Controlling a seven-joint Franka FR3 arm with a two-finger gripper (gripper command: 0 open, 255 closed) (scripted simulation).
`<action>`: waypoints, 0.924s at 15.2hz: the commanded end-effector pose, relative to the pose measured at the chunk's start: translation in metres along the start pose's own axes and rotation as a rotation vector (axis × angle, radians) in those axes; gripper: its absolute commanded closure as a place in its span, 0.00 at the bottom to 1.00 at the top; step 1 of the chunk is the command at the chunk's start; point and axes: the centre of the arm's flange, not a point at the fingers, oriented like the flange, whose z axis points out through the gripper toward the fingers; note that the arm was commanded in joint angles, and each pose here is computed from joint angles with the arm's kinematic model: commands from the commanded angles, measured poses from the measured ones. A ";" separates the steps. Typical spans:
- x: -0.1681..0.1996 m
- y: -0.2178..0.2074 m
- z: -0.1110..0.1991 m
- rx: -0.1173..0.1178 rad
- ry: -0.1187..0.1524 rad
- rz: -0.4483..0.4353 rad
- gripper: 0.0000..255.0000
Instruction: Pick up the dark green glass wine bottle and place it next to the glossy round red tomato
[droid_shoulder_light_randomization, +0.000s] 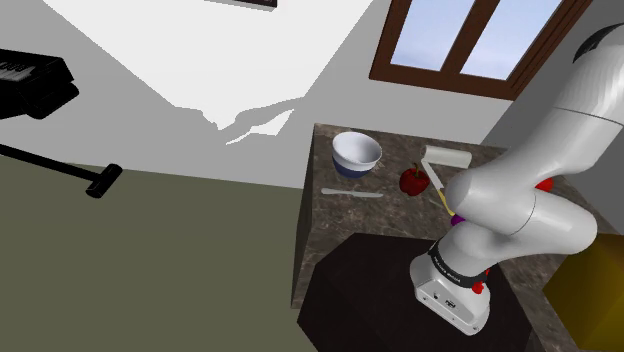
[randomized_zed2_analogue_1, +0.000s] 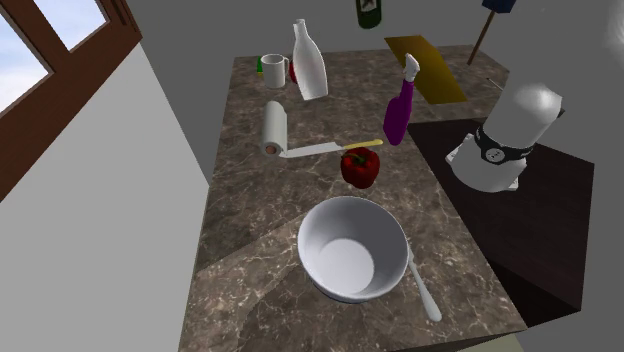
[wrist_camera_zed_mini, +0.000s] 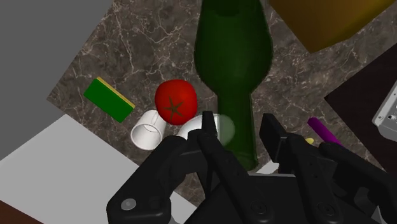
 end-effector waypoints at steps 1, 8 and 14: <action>-0.001 0.000 0.010 -0.001 0.000 -0.001 1.00; -0.001 -0.002 0.047 -0.001 0.000 -0.001 1.00; -0.002 -0.004 0.078 -0.001 0.000 -0.001 1.00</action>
